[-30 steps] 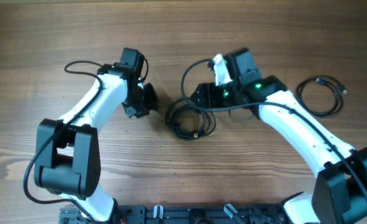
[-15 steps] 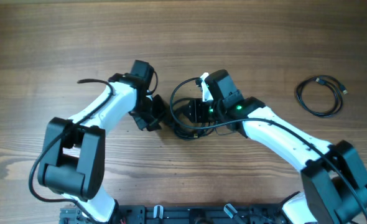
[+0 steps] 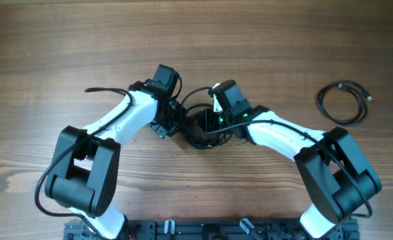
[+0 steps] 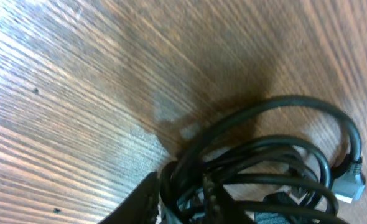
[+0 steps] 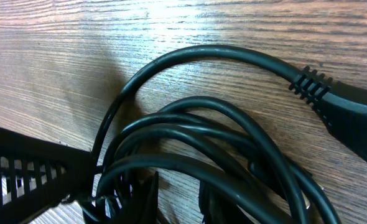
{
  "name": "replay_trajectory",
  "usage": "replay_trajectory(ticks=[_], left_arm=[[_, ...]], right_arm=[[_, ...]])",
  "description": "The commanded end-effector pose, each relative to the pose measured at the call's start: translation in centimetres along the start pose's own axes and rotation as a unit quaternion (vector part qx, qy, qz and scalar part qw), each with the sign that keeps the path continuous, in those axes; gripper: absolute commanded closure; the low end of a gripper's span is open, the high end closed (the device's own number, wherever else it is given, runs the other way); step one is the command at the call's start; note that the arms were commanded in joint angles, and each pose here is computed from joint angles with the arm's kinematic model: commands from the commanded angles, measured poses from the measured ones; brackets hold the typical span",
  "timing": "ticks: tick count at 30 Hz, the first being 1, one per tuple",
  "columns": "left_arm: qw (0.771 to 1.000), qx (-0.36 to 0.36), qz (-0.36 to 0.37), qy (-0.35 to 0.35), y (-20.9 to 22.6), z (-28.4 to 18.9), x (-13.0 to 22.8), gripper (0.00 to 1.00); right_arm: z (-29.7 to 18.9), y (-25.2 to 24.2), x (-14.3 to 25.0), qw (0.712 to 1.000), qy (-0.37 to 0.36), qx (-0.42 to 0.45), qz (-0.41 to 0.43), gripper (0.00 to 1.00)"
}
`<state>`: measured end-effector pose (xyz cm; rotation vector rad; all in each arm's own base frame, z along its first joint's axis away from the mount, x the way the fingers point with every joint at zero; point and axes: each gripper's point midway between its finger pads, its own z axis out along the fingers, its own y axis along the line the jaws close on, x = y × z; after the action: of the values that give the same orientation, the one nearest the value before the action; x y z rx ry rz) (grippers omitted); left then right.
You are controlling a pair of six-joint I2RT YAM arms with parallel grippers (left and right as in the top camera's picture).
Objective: Untangle cables
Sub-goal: 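Grasp the remaining bundle with both grippers side by side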
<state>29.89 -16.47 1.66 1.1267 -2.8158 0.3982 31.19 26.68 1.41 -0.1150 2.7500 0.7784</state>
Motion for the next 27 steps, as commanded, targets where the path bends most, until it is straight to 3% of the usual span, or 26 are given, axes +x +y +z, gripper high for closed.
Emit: replay_trajectory(ticks=[1, 9, 14, 18, 23, 26, 27], left_arm=[[1.0, -0.013, -0.01, -0.013, 0.5, 0.5, -0.4, 0.78], [1.0, -0.015, -0.016, 0.004, 0.4, 0.6, 0.9, 0.73], [1.0, -0.014, -0.015, 0.008, 0.3, 0.7, 1.1, 0.74], [1.0, -0.014, -0.013, 0.008, 0.2, 0.7, 1.2, 0.8], [1.0, -0.015, -0.013, 0.008, 0.3, 0.7, 1.2, 0.96], [1.0, -0.017, -0.007, 0.008, 0.4, 0.7, 1.2, 0.96], [1.0, -0.019, -0.007, 0.006, 0.5, 0.7, 1.1, 0.96]], right_arm=[[0.4, -0.5, 0.2, 1.0, -0.001, 0.011, 0.006, 0.75], [0.4, -0.5, 0.2, 1.0, -0.001, 0.011, 0.005, 0.75], [0.4, -0.5, 0.2, 1.0, -0.001, 0.011, 0.005, 0.76], [0.4, -0.5, 0.2, 1.0, -0.001, 0.011, 0.005, 0.76], [0.4, -0.5, 0.2, 1.0, -0.001, 0.011, 0.005, 0.76], [0.4, -0.5, 0.2, 1.0, -0.001, 0.011, 0.005, 0.77], [0.4, -0.7, 0.2, 1.0, -0.001, 0.015, 0.006, 0.83]])
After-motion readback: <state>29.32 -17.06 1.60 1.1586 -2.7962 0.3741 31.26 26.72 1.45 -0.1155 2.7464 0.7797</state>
